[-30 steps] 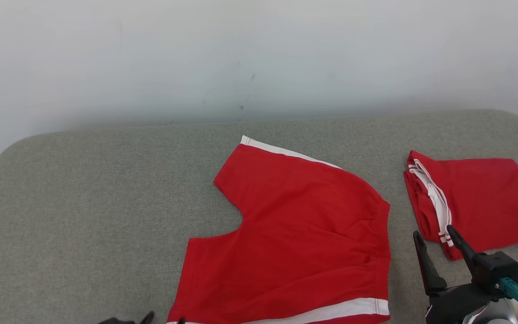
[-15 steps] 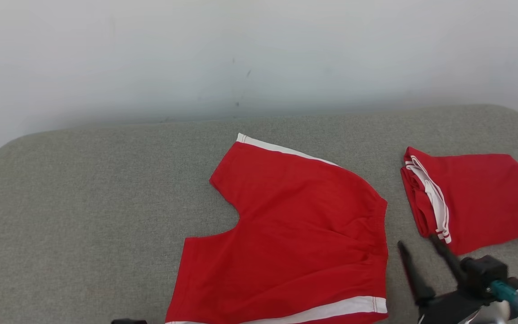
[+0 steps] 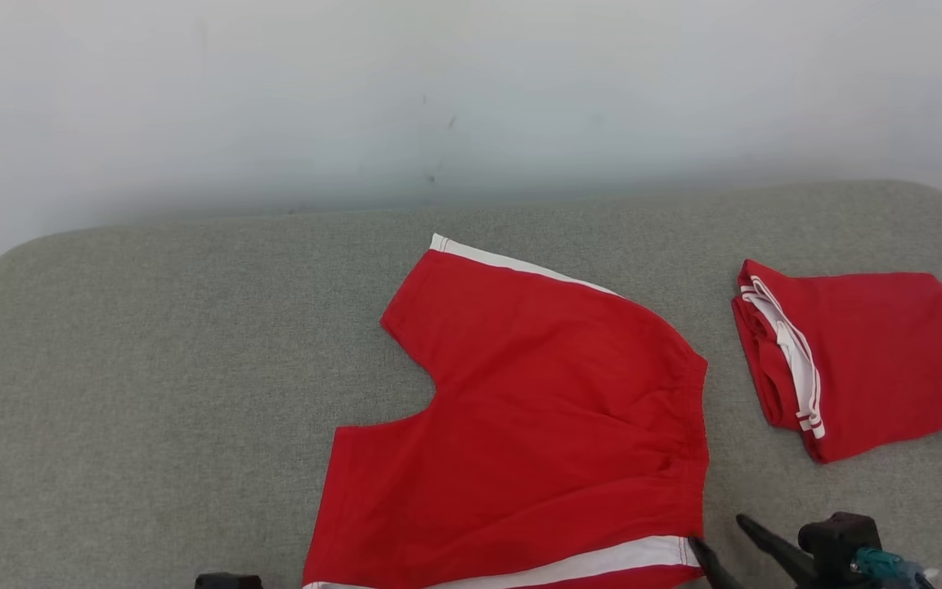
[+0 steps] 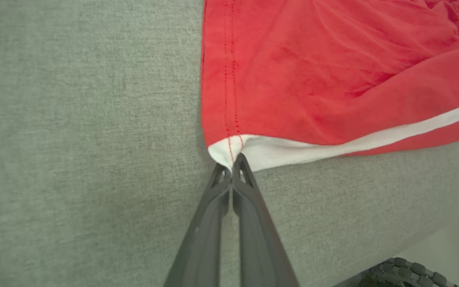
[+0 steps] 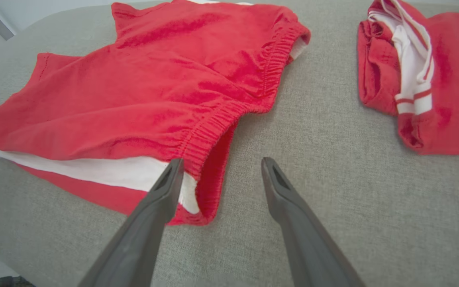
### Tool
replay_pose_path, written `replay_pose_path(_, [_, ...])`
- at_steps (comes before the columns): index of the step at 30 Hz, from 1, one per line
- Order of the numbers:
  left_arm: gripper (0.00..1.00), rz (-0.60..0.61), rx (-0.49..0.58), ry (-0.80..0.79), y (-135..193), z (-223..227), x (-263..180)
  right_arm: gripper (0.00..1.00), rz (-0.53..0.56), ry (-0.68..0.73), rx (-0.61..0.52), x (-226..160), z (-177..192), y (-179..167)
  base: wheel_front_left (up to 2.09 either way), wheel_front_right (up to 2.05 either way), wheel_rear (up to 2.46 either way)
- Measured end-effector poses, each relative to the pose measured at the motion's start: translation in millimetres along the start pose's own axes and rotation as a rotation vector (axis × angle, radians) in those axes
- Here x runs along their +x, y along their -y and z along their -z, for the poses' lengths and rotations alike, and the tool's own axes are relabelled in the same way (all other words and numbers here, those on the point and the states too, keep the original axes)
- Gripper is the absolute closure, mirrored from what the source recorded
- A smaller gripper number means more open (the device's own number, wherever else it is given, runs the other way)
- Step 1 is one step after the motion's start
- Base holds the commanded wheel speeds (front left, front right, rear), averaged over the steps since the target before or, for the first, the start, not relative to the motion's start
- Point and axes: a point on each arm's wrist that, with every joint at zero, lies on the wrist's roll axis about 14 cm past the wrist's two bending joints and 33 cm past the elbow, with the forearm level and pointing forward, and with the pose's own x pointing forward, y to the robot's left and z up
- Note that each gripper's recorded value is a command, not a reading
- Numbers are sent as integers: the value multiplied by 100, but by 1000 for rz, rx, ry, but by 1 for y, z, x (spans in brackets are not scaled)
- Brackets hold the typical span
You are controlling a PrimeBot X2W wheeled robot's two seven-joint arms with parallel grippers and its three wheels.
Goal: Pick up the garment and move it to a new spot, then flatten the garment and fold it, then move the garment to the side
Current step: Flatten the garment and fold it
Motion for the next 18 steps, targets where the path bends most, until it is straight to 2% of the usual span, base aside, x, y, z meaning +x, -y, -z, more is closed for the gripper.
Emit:
replay_pose_path(5, [100,3,-3,-4,1,1,1,0,-35,-66,45,-2,15,-12,0,0,0])
replay_pose_path(10, [100,0,-4,2,-2,-3,5,2,-60,-115,32,2,22,-19,0,0,0])
replay_pose_path(11, [100,-1,-4,0,-2,-3,5,23,-62,-119,30,3,22,-19,0,0,0])
replay_pose_path(12, [100,1,-6,-2,-3,-2,5,56,-66,-129,29,3,23,-20,0,0,0])
replay_pose_path(13, [100,4,-6,-5,-2,-1,5,84,-72,-139,25,4,25,-22,0,0,0])
replay_pose_path(14, [100,4,-6,-6,-2,0,5,100,-74,-144,24,4,25,-22,0,0,0])
replay_pose_path(18, [100,-4,-14,10,-5,-5,5,100,-83,-143,20,8,23,-25,0,0,0])
